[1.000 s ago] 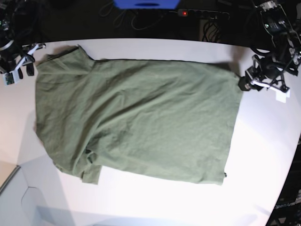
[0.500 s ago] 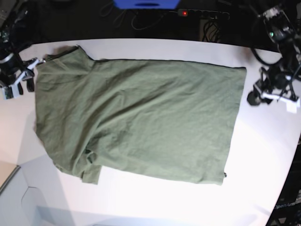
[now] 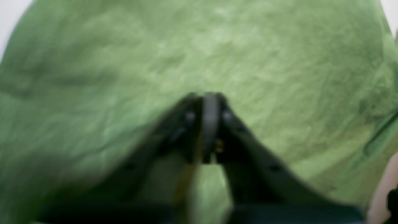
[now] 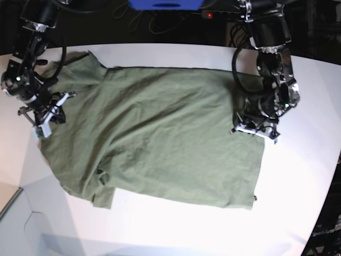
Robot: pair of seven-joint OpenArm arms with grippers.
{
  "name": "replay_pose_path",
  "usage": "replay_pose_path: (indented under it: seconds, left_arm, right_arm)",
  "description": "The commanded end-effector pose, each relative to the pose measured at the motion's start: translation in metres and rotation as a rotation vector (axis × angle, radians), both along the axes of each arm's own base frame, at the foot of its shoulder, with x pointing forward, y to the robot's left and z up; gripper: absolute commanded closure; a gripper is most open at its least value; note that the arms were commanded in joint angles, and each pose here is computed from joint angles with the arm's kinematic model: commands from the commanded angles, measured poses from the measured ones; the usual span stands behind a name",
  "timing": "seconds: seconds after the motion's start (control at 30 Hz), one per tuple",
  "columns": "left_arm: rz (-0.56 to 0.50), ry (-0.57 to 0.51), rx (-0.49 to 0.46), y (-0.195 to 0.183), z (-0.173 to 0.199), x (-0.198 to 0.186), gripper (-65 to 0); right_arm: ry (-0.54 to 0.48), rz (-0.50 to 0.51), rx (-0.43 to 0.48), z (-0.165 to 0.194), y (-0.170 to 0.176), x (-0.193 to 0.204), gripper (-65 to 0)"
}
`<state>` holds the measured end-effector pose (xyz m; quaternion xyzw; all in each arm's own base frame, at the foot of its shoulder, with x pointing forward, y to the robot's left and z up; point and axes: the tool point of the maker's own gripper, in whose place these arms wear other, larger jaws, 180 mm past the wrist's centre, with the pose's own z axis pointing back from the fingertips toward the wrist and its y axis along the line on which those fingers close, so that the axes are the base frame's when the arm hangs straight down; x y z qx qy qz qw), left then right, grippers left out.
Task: Layout the t-shirt on the table in an organized manner, then fold the t-shirt properly
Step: 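Grasp the shirt's collar-side corners with both grippers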
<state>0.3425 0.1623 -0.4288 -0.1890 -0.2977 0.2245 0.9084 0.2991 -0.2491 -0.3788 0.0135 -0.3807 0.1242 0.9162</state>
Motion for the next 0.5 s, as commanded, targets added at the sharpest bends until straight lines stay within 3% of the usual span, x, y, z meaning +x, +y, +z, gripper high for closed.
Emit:
replay_pose_path:
  seconds: [0.0, 0.27, 0.47]
  left_arm:
    - [-0.006, -0.017, 0.019, 0.004, 0.002, 0.005, 0.0]
    - [-0.020, 0.045, 0.082, 0.017, -0.032, -0.020, 0.0]
    - [-0.062, 0.056, 0.184, 0.044, -0.023, -0.069, 0.0]
  right_arm:
    - [-0.033, 0.011, -0.031, 0.010, -0.005, 0.012, 0.0]
    - [0.094, 0.006, -0.088, -0.028, -0.007, 0.002, 0.0]
    - [0.189, 0.012, -0.099, -0.053, -0.010, -0.038, 0.0]
